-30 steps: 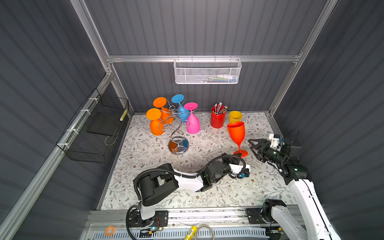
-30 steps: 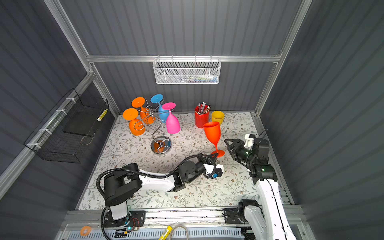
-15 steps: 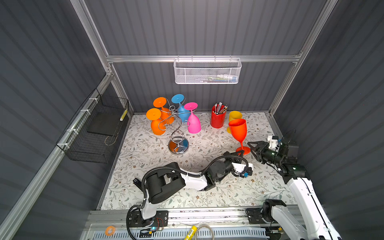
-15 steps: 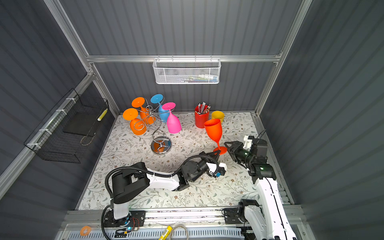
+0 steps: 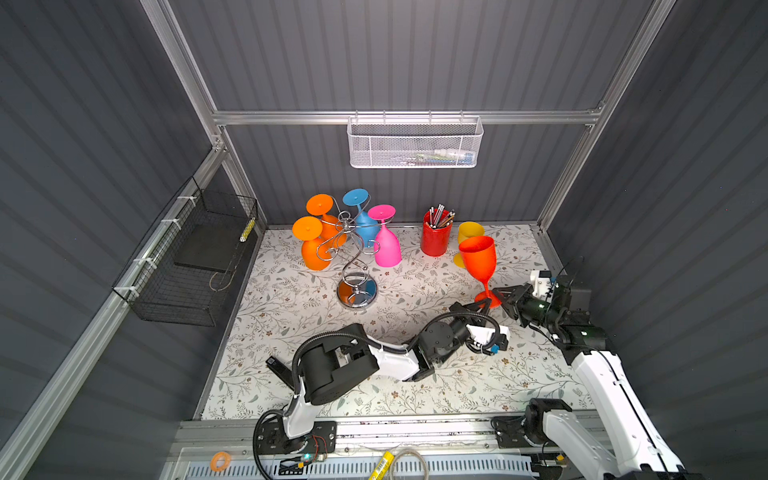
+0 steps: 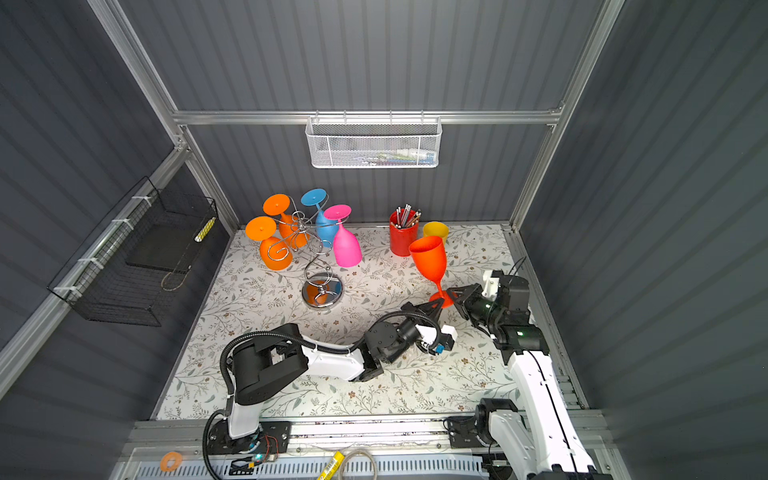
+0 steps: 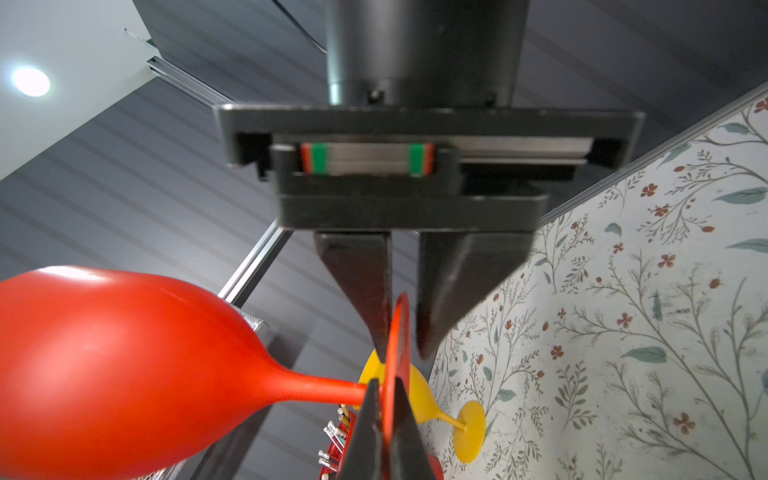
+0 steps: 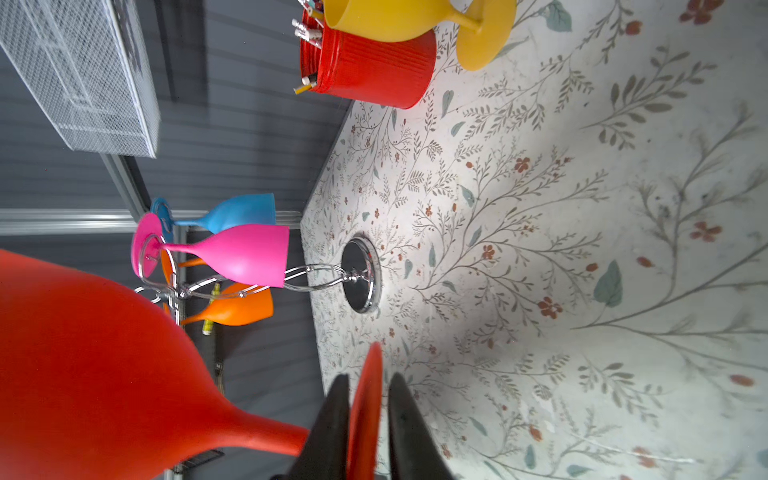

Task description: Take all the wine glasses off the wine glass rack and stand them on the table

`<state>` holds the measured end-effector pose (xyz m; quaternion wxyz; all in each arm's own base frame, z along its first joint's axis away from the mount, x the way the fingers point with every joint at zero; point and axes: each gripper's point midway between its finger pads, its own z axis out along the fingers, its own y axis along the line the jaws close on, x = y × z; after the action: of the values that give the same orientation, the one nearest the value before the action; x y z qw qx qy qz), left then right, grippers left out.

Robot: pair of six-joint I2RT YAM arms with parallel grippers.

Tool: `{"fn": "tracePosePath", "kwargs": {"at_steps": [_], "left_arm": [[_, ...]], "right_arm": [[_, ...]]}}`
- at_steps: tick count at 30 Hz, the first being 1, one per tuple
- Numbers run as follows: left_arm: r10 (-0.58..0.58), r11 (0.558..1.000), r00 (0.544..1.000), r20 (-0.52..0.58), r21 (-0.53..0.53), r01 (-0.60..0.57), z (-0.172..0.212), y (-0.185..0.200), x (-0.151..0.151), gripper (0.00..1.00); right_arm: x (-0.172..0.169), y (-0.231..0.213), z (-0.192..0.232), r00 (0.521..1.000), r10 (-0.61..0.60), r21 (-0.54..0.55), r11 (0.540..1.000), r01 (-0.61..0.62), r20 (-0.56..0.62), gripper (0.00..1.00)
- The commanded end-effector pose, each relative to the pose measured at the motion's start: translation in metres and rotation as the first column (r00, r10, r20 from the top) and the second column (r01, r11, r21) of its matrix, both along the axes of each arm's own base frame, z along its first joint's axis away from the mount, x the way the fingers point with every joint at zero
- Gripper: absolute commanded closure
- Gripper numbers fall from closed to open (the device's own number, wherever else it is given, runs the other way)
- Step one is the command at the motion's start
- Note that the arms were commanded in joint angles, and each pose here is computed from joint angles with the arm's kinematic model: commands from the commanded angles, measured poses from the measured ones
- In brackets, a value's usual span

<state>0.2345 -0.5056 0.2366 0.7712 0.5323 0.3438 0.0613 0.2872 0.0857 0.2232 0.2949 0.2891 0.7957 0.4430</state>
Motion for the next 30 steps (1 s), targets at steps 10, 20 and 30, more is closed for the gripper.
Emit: {"fn": "tracePosePath", "kwargs": {"at_steps": [10, 20, 30], "left_arm": [[0.004, 0.986, 0.999, -0.038, -0.167, -0.01, 0.048, 0.014, -0.009, 0.4], [0.008, 0.979, 0.978, -0.207, -0.199, -0.05, 0.053, 0.056, -0.036, 0.14], [-0.006, 0.997, 0.832, -0.554, -0.072, -0.041, 0.061, 0.095, -0.052, 0.18]], "right_arm": [[0.005, -0.005, 0.008, 0.997, -0.063, 0.027, 0.998, 0.062, 0.05, 1.0], [0.014, -0.013, 0.013, 0.984, -0.118, 0.044, 0.993, 0.113, 0.131, 1.0], [0.018, -0.019, 0.009, 0.962, -0.091, -0.068, 0.991, 0.112, 0.258, 1.0]]}}
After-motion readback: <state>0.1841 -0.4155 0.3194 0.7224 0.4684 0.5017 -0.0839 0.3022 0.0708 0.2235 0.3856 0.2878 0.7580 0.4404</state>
